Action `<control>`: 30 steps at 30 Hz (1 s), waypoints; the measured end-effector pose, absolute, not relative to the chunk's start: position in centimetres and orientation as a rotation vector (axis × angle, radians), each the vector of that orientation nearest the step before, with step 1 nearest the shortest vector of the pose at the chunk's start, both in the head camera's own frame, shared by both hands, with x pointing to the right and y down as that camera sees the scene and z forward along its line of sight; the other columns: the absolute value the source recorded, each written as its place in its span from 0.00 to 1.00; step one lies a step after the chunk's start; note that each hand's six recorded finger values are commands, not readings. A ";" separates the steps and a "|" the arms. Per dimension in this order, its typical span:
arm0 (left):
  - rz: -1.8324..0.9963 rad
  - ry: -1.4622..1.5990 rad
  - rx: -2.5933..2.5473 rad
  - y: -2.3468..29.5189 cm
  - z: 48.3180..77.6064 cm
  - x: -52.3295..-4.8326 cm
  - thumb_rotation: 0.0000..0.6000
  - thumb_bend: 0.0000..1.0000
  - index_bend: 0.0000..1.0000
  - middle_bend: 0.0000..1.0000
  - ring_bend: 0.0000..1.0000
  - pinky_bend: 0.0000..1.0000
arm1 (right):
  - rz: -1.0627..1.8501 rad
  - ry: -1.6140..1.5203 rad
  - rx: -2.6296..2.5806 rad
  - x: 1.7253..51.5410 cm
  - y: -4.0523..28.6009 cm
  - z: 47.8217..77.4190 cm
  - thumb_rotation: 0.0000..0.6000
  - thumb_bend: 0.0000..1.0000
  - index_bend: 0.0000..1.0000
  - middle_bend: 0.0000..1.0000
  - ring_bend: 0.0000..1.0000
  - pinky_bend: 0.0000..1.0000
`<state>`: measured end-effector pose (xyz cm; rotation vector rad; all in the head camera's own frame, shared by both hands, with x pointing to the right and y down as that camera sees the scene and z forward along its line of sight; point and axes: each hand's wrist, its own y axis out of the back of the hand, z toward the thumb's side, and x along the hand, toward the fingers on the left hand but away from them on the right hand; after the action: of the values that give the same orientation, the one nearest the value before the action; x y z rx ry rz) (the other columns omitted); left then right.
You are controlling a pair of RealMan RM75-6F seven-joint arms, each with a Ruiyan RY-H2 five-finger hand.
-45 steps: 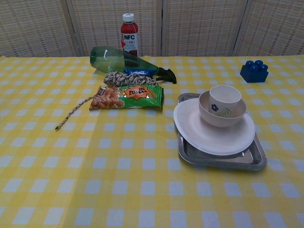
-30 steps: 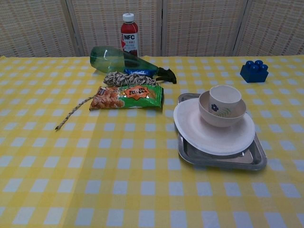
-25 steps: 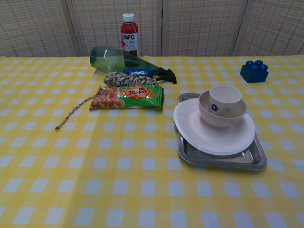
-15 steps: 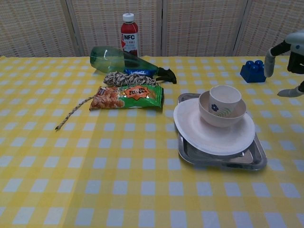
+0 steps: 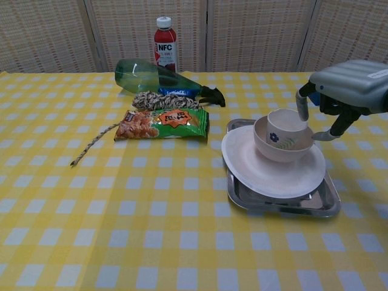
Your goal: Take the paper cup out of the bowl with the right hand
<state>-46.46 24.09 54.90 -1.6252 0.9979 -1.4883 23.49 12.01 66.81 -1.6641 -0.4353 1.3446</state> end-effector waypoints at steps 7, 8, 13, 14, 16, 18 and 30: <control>-1.485 1.010 -1.625 24.0 54.6 -46.6 1.00 0.02 0.35 0.17 0.14 0.35 | 1.347 -0.407 -1.670 22.4 11.9 68.2 1.00 0.23 0.49 1.00 1.00 1.00; -1.484 1.010 -1.626 24.0 54.6 -46.6 1.00 0.02 0.35 0.17 0.14 0.35 | 1.347 -0.403 -1.671 22.3 11.9 68.4 1.00 0.25 0.50 1.00 1.00 1.00; -1.486 1.015 -1.625 24.0 54.5 -46.7 1.00 0.02 0.35 0.17 0.14 0.35 | 1.343 -0.379 -1.681 21.5 12.0 68.9 1.00 0.32 0.58 1.00 1.00 1.00; -1.486 1.017 -1.624 24.0 54.5 -46.8 1.00 0.02 0.35 0.17 0.14 0.35 | 1.345 -0.376 -1.681 21.5 12.0 68.9 1.00 0.33 0.61 1.00 1.00 1.00; -1.486 1.022 -1.623 23.9 54.4 -46.8 1.00 0.02 0.35 0.17 0.14 0.35 | 1.350 -0.367 -1.679 21.4 12.0 68.9 1.00 0.35 0.64 1.00 1.00 1.00; -1.487 1.024 -1.623 23.9 54.4 -46.9 1.00 0.02 0.35 0.17 0.14 0.35 | 1.353 -0.360 -1.676 21.4 12.0 68.8 1.00 0.37 0.67 1.00 1.00 1.00; -1.496 1.017 -1.626 24.0 54.6 -46.9 1.00 0.02 0.35 0.17 0.14 0.35 | 1.264 -0.405 -1.659 19.2 11.5 64.4 1.00 0.38 0.69 1.00 1.00 1.00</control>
<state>-46.90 23.99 54.56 -1.6256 1.0167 -1.4963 19.18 11.52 64.38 -1.6586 -0.4048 1.2641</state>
